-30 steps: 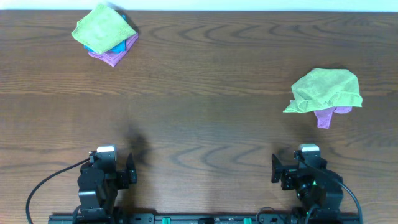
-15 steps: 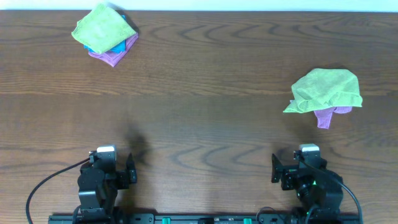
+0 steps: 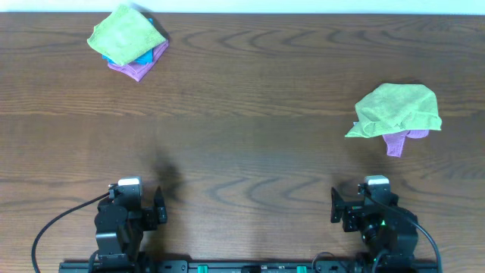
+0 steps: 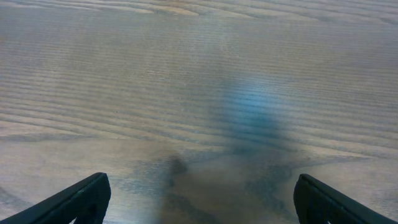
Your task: Fold the cloth
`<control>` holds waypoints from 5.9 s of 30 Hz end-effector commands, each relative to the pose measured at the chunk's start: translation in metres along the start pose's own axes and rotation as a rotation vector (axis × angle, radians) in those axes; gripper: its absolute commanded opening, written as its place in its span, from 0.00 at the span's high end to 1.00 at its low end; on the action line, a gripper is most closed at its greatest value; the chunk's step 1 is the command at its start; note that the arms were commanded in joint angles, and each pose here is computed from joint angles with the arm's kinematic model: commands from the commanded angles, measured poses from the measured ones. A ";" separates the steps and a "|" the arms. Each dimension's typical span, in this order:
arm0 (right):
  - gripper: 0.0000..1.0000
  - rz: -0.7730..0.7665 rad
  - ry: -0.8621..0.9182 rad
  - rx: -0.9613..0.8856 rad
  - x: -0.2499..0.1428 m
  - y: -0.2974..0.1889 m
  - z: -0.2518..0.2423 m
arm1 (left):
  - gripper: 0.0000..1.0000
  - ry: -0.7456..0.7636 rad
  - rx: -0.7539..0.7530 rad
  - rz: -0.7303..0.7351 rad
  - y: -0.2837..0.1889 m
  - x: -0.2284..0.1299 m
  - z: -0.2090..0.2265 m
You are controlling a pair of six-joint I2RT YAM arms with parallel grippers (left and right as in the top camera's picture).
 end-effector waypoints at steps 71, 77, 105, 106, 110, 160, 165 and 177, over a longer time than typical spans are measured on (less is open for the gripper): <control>0.99 0.361 0.443 -0.492 0.198 0.201 -0.094 | 0.05 -0.011 0.019 0.009 0.002 -0.003 0.001; 0.99 0.161 0.314 -0.388 0.255 0.142 -0.051 | 0.05 -0.011 0.019 0.009 0.002 -0.003 0.001; 0.99 0.598 -0.197 0.160 0.147 -0.051 0.170 | 0.05 -0.011 0.019 0.009 0.002 -0.003 0.001; 0.99 0.613 -0.201 0.146 0.145 -0.052 0.168 | 0.05 -0.011 0.019 0.009 0.002 -0.003 0.001; 0.98 0.571 -0.232 0.107 0.148 -0.047 0.166 | 0.05 -0.011 0.019 0.009 0.002 -0.003 0.001; 0.01 0.604 0.381 -0.039 0.109 0.054 0.048 | 0.05 -0.016 0.016 0.008 0.002 -0.003 0.001; 0.01 0.625 0.515 -0.032 0.082 0.056 0.028 | 0.05 -0.125 -0.065 -0.049 0.002 0.005 -0.005; 0.01 0.603 0.643 -0.012 0.037 0.072 0.000 | 0.05 -0.301 -0.309 -0.144 -0.029 0.069 -0.009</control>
Point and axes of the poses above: each gripper's point midway between its finger pads, its own y axis out along the fingers, its own z axis along the line the jaws close on, x = y × z, the point moved 9 cm from there along -y, back along the fingers, and after that the axes turned 14 degrees about y, right-handed, at the moved point
